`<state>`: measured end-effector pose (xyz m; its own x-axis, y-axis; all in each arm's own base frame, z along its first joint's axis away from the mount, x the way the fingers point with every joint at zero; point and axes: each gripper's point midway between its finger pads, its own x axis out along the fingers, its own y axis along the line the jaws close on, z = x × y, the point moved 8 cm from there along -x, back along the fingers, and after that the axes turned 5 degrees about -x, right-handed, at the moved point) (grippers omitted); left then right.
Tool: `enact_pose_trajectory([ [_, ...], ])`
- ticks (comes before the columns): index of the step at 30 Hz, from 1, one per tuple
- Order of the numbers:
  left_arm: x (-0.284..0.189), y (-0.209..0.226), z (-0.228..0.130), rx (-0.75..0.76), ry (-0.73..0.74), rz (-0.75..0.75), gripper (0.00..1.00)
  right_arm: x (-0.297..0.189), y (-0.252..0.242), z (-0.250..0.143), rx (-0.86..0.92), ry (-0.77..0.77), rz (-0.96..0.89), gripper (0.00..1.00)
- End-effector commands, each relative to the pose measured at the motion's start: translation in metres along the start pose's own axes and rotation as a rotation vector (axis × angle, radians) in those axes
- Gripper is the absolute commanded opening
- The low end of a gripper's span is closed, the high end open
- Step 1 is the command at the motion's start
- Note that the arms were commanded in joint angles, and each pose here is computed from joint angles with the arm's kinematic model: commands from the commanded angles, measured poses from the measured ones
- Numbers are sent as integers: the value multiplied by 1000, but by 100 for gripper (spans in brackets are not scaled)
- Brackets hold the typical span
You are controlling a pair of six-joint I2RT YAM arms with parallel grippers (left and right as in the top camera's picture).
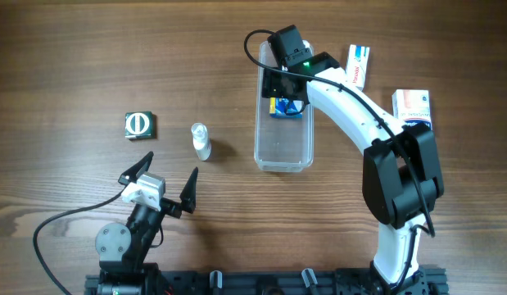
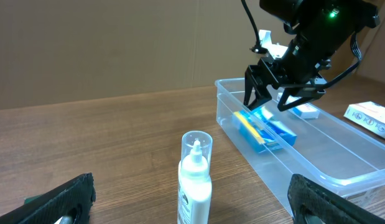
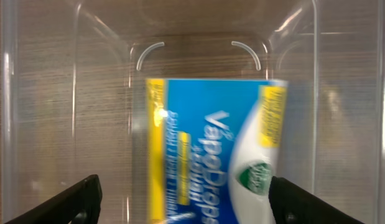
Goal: Pack container
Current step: 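Carry the VapoDrops box with the right gripper into the container, then move the right gripper to the white Hansaplast box and grasp it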
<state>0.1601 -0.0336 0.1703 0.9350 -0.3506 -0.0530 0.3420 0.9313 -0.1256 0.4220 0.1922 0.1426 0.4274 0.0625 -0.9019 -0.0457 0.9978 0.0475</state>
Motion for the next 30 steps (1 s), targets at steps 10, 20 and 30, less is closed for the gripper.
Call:
enact_pose_trajectory([
  [10,0,1,-1,17,-3,2,100,-152,-6,37,-118,-167,88,99],
  [20,0,1,-1,17,-3,2,100,-135,-200,9,-188,89,-107,100],
  [30,0,1,-1,17,-3,2,100,-74,-300,-21,-43,222,-138,100],
])
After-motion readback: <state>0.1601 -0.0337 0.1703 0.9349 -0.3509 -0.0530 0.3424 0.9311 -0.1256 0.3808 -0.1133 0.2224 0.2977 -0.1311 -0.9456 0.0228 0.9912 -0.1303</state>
